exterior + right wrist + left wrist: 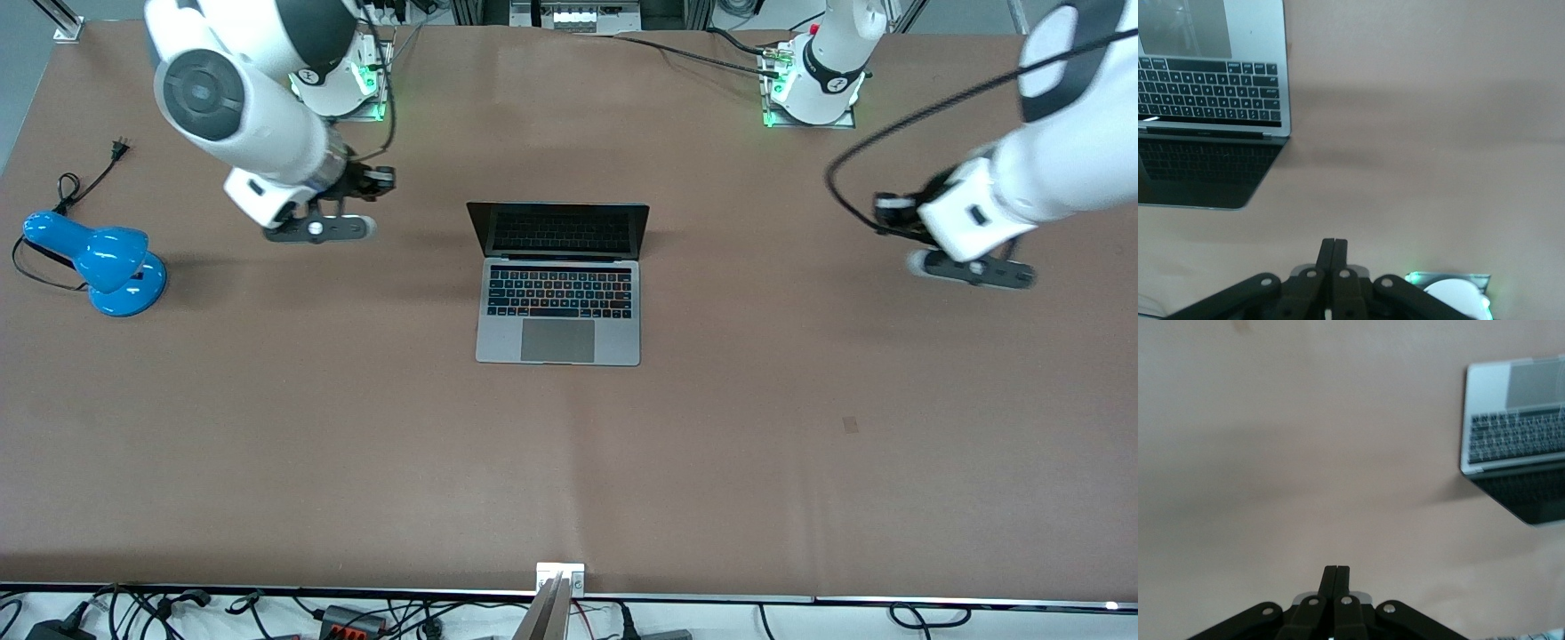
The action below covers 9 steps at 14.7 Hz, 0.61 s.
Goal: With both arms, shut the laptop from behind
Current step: 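Move the left gripper and the right gripper toward the laptop screen's back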
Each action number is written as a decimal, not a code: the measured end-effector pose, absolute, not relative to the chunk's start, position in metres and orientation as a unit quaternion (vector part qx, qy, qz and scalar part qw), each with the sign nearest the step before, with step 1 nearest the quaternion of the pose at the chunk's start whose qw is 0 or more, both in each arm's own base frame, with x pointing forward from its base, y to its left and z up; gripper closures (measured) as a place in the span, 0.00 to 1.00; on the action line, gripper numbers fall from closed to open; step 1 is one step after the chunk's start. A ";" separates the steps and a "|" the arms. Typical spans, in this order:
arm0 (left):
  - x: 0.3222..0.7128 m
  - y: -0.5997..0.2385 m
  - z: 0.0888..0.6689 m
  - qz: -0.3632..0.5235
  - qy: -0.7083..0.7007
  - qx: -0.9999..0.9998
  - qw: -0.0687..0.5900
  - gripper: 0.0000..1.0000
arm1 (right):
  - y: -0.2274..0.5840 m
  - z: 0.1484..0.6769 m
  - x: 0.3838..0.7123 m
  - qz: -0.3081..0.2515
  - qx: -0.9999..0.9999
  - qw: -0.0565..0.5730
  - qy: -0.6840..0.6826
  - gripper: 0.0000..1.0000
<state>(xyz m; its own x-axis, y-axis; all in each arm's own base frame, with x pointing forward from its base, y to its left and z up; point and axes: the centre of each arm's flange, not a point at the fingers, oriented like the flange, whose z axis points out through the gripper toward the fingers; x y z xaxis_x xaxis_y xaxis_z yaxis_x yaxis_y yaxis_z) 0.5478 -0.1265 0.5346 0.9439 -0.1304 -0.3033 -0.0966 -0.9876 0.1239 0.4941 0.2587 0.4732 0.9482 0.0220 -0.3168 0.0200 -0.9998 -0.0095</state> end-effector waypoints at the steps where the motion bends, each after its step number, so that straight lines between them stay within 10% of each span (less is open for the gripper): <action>1: 0.539 -0.153 0.534 -0.168 -0.063 0.982 0.053 0.99 | 0.267 0.469 0.491 0.165 -0.986 0.000 -0.009 0.99; 9: 0.437 -0.242 0.462 -0.195 -0.097 0.973 0.072 0.99 | 0.321 0.449 0.449 0.220 -0.975 -0.030 -0.015 0.99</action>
<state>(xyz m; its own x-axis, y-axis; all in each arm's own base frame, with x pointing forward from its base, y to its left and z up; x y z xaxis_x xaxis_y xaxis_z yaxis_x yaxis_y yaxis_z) 0.4366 -0.2425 0.4621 0.9053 -0.2176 -0.3648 -0.1615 -0.9706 0.1783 0.4489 0.3212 0.4494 0.9027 0.0156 -0.4300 0.0419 -0.9978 0.0518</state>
